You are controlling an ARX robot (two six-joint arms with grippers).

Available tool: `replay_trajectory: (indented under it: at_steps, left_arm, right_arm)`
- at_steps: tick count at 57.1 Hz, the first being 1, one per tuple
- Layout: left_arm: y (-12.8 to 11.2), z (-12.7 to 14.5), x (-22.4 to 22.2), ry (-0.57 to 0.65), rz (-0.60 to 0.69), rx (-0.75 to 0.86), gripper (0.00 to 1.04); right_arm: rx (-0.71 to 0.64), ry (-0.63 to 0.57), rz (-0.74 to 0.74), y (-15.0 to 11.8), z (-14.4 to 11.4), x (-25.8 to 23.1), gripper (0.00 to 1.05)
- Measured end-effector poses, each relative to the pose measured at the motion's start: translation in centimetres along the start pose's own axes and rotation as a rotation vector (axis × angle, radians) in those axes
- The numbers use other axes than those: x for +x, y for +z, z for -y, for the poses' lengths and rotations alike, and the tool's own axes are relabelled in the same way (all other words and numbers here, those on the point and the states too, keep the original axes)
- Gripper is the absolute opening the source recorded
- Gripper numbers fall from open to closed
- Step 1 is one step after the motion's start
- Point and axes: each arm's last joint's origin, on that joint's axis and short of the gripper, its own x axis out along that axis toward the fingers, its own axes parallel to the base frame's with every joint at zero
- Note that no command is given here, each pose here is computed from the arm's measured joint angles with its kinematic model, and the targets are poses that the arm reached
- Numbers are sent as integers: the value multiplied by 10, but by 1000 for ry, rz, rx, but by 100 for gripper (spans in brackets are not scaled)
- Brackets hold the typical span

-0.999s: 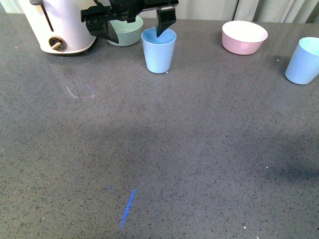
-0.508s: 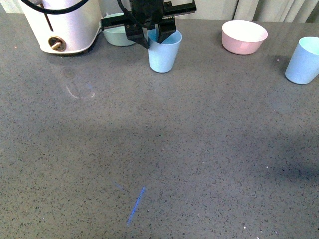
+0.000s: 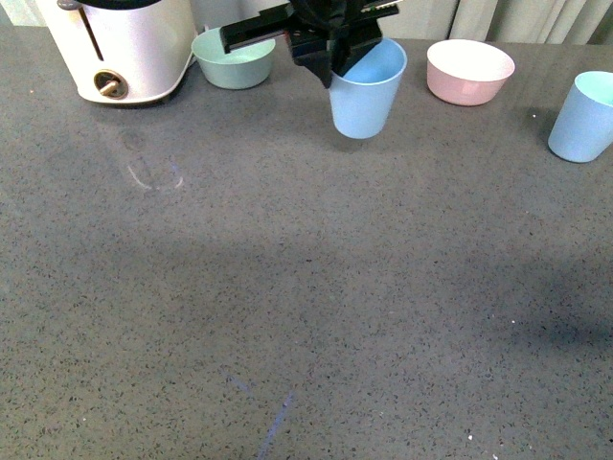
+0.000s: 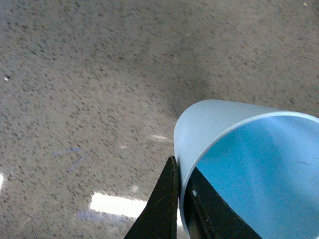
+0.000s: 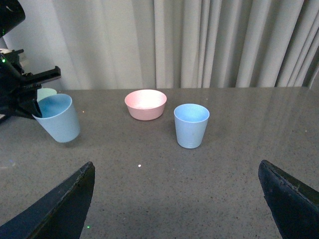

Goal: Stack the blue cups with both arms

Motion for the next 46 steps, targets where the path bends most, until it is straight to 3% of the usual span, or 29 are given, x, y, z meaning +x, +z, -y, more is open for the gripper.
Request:
replay_trajectory:
  at_steps: [12, 29, 46]
  left_arm:
    - [-25, 13, 4, 22, -39, 25, 2]
    - [-47, 5, 26, 56, -75, 31, 3]
    - [-56, -2, 35, 56, -110, 34, 38]
  right_arm:
    - [0, 0, 0, 0, 0, 0, 96]
    - [0, 0, 0, 0, 0, 0, 96]
    - [0, 0, 0, 0, 0, 0, 96]
